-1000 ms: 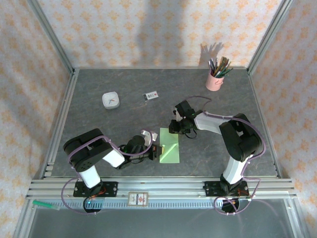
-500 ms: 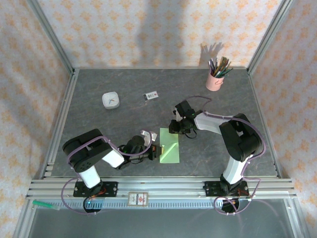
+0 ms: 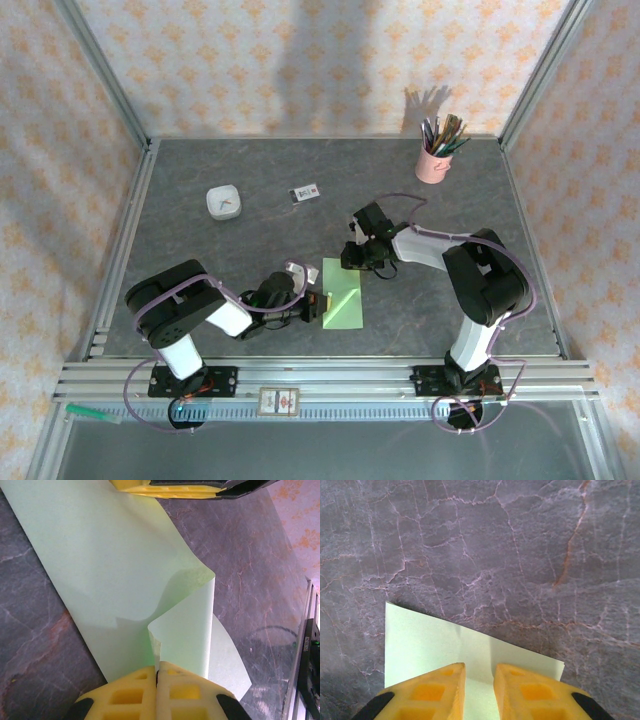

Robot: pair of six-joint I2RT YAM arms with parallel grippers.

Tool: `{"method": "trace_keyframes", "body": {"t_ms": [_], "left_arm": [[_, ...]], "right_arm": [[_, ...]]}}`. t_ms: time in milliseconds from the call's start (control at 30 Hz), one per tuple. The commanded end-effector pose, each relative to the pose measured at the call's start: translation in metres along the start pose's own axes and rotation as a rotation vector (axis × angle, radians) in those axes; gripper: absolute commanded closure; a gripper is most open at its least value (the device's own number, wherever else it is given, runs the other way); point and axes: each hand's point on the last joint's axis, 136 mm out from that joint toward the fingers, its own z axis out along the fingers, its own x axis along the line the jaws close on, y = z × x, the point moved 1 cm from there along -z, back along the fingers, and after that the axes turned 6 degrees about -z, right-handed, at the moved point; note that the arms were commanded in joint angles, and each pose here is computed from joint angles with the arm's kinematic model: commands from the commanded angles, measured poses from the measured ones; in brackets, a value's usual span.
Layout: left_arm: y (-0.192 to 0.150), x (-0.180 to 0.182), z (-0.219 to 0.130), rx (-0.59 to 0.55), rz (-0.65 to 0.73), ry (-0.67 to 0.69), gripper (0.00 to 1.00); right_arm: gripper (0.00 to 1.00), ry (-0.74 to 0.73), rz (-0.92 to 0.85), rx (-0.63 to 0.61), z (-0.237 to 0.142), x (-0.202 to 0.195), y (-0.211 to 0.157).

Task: Fold a paper plane with a square sheet of paper (pick it up from the middle)
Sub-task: Fold the triangle a second time at the center of the table.

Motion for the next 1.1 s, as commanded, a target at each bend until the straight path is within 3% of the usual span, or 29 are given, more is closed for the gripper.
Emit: {"method": "trace_keyframes", "body": {"t_ms": [0,400,1067], "left_arm": [[-0.005,0.016,0.002,0.034,0.001,0.071,1.00],[-0.017,0.036,0.002,0.075,-0.032,0.160,1.00],[-0.023,0.046,0.005,0.090,-0.065,0.192,1.00]], "right_arm": [[0.75,-0.092,0.006,0.064,0.009,-0.019,-0.018],[0.72,-0.049,-0.013,0.013,-0.005,-0.002,0.002],[0.69,0.020,-0.040,-0.087,-0.047,0.029,0.034]]}}
